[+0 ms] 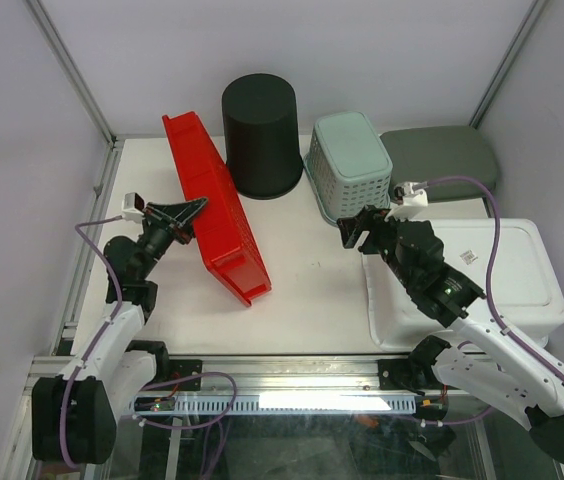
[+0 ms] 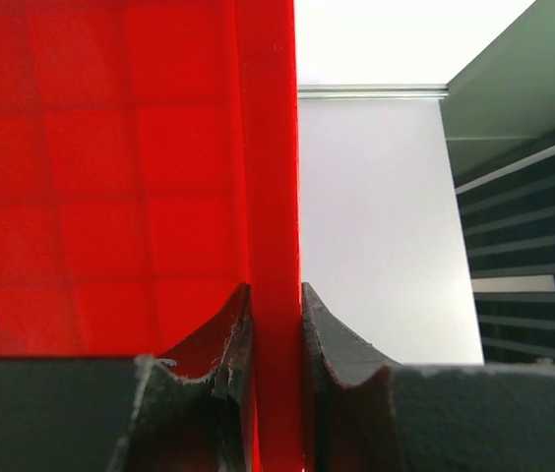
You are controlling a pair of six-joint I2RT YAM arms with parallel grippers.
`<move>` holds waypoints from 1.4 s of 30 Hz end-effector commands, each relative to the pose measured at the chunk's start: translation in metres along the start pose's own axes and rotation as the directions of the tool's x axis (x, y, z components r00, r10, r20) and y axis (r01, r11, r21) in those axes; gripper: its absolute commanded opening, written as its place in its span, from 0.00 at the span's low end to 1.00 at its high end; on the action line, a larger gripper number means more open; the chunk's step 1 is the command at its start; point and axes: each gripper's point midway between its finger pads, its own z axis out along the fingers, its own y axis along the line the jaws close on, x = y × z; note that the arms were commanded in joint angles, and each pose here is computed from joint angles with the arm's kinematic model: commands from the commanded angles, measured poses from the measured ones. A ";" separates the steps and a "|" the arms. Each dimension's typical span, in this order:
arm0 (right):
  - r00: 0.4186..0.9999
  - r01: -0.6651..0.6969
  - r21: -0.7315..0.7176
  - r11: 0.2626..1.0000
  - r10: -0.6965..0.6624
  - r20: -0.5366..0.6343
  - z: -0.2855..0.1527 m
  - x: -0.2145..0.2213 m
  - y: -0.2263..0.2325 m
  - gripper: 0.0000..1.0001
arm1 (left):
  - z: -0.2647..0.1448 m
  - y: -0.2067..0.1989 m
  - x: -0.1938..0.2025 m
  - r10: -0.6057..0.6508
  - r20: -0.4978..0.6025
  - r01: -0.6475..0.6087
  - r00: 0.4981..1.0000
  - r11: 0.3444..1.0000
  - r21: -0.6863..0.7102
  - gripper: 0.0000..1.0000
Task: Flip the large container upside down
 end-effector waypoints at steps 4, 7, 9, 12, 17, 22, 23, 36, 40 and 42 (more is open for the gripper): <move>0.999 -0.010 -0.043 0.999 0.012 0.040 -0.002 -0.017 0.012 0.71 | -0.023 0.022 0.016 0.028 -0.107 -0.033 0.994 0.998 -0.050 0.00; 0.999 -0.008 -0.043 0.999 0.010 0.040 -0.002 -0.017 0.012 0.71 | -0.030 0.039 0.009 0.056 -0.090 -0.070 0.994 0.984 -0.165 0.09; 0.999 -0.008 -0.043 0.999 0.010 0.039 -0.002 -0.016 0.012 0.71 | -0.035 0.052 0.003 0.083 -0.071 -0.099 0.994 0.961 -0.259 0.23; 0.999 -0.008 -0.045 0.999 0.010 0.034 -0.001 -0.014 0.012 0.71 | -0.045 0.067 -0.006 0.136 -0.050 -0.144 0.989 0.904 -0.402 0.42; 1.000 -0.011 -0.056 0.998 0.013 0.027 0.002 -0.011 0.014 0.71 | -0.065 0.086 -0.023 0.210 0.004 -0.167 0.978 0.787 -0.594 0.61; 1.000 -0.009 -0.064 0.998 0.010 0.014 0.005 -0.007 0.016 0.71 | -0.091 0.094 -0.036 0.267 0.075 -0.131 0.961 0.677 -0.724 0.68; 1.000 -0.009 -0.066 0.998 0.009 0.011 0.006 -0.006 0.016 0.71 | -0.096 0.096 -0.037 0.274 0.089 -0.119 0.958 0.659 -0.743 0.68; 1.000 -0.002 -0.094 0.996 0.002 0.002 0.014 -0.002 0.023 0.71 | -0.156 0.102 -0.073 0.432 0.238 0.054 0.870 0.396 -0.917 0.99; 1.000 -0.001 -0.091 0.996 0.001 0.002 0.014 -0.002 0.023 0.71 | -0.151 0.092 -0.081 0.473 0.210 0.014 0.856 0.384 -0.923 0.99; 1.000 -0.001 -0.086 0.996 0.002 0.003 0.014 -0.002 0.021 0.72 | -0.148 0.084 -0.086 0.501 0.188 -0.015 0.845 0.373 -0.928 0.99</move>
